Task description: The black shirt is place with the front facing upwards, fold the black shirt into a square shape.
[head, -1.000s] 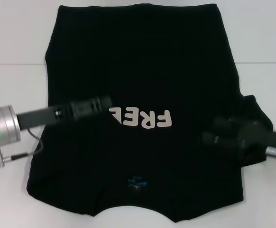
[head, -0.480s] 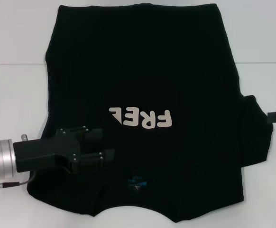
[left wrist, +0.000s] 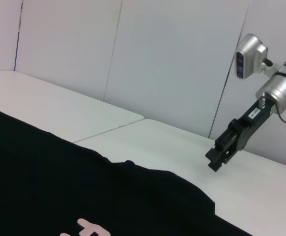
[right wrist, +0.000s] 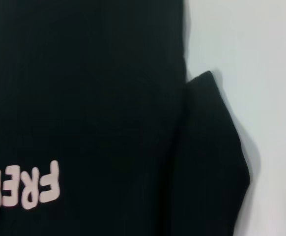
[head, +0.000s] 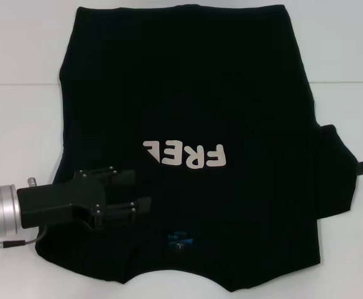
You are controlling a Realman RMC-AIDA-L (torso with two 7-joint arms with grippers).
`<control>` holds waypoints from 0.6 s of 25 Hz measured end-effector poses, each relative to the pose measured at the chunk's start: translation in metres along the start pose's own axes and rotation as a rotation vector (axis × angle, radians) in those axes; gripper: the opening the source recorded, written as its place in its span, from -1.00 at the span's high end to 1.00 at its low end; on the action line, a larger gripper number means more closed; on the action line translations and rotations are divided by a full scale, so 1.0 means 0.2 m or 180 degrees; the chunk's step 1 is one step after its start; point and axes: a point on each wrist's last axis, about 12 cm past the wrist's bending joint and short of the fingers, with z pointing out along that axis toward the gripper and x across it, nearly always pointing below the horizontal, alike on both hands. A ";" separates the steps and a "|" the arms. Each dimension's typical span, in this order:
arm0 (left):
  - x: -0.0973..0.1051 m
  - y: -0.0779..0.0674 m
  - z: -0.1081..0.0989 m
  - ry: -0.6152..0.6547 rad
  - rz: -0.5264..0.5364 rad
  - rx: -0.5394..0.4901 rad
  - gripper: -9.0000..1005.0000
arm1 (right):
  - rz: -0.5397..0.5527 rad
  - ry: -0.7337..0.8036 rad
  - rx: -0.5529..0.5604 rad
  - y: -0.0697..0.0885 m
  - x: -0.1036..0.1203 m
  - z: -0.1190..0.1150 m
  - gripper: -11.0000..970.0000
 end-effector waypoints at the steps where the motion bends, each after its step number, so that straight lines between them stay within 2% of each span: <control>1: 0.00 0.00 0.00 0.0000 -0.0001 0.0000 -0.47 | 0.0012 0.0003 0.0010 0.00 0.00 0.02 -0.52; 5: 0.00 0.00 0.00 -0.0009 -0.0004 0.0001 -0.47 | 0.0003 0.0045 0.0037 0.00 0.01 0.09 -0.51; 15: 0.00 -0.01 0.01 -0.0015 -0.0007 0.0008 -0.46 | -0.0036 0.0095 0.0054 0.03 0.03 0.18 -0.51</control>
